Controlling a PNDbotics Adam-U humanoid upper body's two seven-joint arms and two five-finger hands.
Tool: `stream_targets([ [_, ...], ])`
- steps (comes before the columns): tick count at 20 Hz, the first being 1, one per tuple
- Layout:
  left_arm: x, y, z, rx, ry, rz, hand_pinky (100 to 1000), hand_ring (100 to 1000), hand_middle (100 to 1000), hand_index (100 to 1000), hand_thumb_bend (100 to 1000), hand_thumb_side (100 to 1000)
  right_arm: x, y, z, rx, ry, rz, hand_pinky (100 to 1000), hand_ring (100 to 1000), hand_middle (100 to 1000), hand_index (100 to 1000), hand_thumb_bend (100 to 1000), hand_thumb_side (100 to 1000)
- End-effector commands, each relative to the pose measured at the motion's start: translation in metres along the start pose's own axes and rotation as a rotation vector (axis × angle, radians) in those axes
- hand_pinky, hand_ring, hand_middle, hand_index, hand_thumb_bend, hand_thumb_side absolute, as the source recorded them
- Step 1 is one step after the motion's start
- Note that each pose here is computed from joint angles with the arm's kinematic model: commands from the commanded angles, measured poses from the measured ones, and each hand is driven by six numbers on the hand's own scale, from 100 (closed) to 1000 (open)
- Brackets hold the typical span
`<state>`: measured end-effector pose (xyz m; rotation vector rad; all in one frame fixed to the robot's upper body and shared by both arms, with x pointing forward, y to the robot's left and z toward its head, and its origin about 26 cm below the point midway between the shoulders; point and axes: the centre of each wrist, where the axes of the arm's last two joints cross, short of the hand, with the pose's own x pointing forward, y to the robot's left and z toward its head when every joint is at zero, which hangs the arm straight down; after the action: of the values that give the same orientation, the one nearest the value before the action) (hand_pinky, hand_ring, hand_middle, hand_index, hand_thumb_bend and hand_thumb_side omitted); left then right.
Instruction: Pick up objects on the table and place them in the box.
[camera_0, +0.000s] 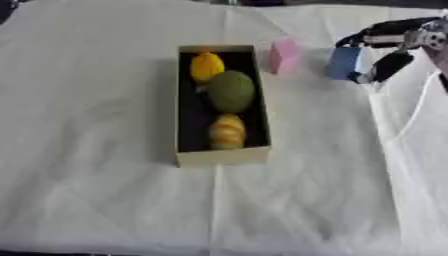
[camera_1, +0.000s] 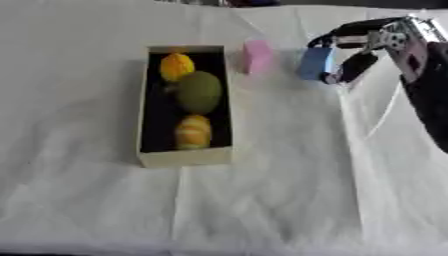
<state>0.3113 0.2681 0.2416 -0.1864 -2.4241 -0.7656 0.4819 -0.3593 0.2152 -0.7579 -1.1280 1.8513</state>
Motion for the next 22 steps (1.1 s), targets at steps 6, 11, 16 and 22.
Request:
stream_targets([
  [6, 0.0031, 0.0017, -0.002, -0.021, -0.006, -0.007, 850, 848, 818, 862, 100, 672, -0.0069, -0.0048, 0.0064, -0.137, 0.081, -0.023, 816, 836, 458, 762, 118, 404],
  [11, 0.0028, 0.0016, -0.0015, -0.022, -0.003, -0.006, 849, 848, 817, 861, 100, 672, -0.0061, -0.0011, 0.0044, -0.189, 0.084, -0.04, 790, 799, 391, 651, 100, 389],
  [16, 0.0023, 0.0007, -0.0017, -0.029, 0.001, -0.003, 849, 847, 817, 860, 100, 672, -0.0062, -0.0032, 0.007, -0.264, 0.09, -0.054, 759, 747, 328, 589, 100, 378],
  [22, 0.0026, 0.0006, -0.0022, -0.032, 0.001, -0.002, 849, 847, 817, 859, 100, 672, -0.0046, -0.0103, 0.0142, -0.365, 0.08, -0.074, 744, 727, 300, 570, 100, 315],
])
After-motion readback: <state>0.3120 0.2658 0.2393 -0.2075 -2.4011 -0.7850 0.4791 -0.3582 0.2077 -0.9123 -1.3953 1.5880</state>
